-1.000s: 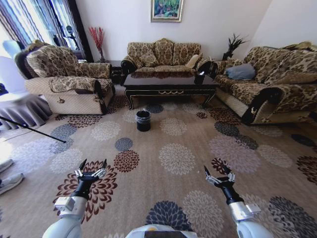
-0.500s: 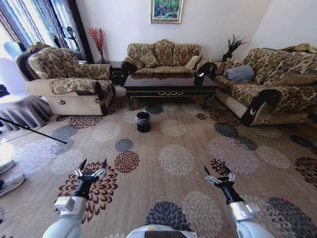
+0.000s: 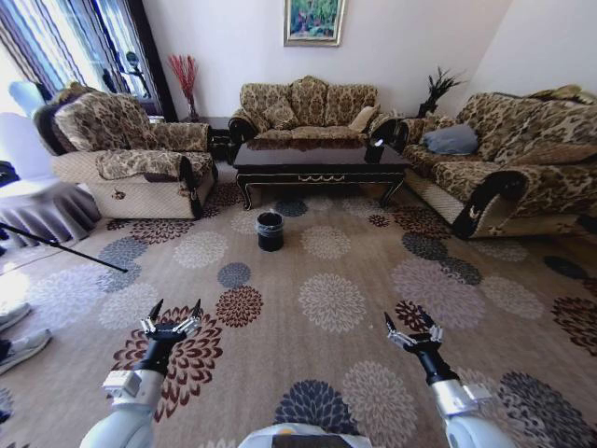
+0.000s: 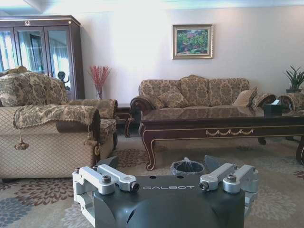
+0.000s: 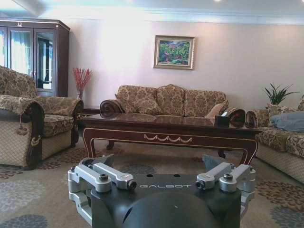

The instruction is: Move to the front of the table and pick up the trash from the floor, then place it into the trash bin.

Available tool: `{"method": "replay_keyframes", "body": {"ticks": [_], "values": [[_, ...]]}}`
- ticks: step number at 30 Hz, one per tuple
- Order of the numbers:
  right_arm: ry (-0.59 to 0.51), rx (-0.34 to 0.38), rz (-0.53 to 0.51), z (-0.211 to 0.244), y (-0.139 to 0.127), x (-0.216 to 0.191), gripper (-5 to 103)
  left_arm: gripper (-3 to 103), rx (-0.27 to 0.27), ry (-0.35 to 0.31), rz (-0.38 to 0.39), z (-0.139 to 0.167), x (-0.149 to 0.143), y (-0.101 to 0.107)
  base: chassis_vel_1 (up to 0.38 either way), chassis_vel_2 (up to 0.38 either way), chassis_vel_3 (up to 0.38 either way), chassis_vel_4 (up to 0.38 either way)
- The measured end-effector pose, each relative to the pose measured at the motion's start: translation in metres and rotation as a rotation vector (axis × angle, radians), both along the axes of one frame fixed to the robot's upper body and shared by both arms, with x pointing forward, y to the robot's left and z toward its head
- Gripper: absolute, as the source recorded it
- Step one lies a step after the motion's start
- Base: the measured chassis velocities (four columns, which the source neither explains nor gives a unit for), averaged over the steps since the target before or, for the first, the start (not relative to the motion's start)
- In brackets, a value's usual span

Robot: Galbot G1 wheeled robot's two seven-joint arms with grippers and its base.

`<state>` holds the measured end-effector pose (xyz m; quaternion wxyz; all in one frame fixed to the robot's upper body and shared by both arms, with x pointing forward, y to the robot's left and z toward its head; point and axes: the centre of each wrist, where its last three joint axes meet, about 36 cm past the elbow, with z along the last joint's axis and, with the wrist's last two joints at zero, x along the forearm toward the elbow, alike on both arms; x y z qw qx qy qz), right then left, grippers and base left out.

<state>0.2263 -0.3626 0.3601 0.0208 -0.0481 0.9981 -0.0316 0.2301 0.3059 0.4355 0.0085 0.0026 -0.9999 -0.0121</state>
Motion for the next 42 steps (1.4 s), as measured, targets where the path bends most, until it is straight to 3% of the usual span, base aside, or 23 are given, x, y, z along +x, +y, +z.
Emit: {"method": "replay_keyframes", "body": {"ticks": [42], "values": [[0.0,0.0,0.0,0.0,0.0,0.0,100,100,0.0,0.0,0.0,0.0,0.0,0.0,0.0,0.0,0.0,0.0]]}}
